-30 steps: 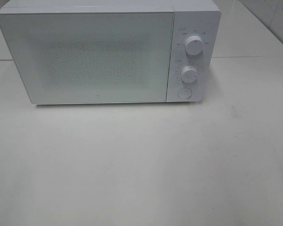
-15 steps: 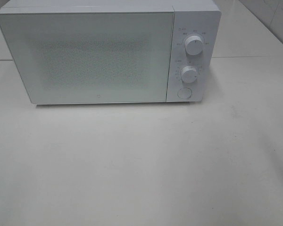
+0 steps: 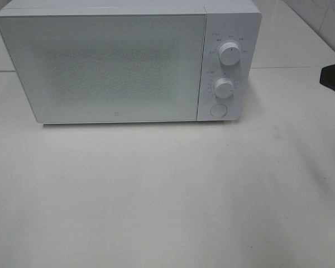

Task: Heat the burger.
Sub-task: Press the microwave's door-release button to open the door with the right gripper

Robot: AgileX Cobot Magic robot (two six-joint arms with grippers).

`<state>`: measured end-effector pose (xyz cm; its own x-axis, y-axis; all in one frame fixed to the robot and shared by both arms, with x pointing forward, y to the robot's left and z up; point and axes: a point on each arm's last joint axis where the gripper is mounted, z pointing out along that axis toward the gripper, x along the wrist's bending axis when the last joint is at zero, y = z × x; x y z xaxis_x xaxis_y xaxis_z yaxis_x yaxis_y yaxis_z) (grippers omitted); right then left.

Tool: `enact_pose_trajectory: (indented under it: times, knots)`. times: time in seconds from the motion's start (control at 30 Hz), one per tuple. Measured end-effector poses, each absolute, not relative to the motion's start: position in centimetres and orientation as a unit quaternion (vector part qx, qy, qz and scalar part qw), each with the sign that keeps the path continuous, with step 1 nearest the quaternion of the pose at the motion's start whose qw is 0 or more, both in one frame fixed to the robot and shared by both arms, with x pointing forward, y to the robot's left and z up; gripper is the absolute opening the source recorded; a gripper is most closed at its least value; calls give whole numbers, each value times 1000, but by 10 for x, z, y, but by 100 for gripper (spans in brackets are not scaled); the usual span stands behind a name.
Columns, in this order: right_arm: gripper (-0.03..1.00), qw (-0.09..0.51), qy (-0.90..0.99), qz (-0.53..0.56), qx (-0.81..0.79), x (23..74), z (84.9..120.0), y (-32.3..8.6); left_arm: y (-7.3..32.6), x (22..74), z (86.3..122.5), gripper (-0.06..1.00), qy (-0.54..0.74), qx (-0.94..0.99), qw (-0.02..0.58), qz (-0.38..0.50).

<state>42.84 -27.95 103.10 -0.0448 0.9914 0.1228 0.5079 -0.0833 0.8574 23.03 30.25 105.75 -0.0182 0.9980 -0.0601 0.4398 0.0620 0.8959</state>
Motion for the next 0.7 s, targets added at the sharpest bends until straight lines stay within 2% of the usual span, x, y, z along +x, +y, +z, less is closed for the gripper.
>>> enact_pose_trajectory:
  times: [0.1,0.4,0.7]
  knots:
    - [74,316,598,399,619,431,1020,-281,302,230,1057,98,617,583,388,359]
    - [74,403,546,438,589,437,987,-288,302,230,1057,98,617,583,388,359]
    - [74,414,556,430,578,451,957,-280,302,230,1057,98,617,583,388,359]
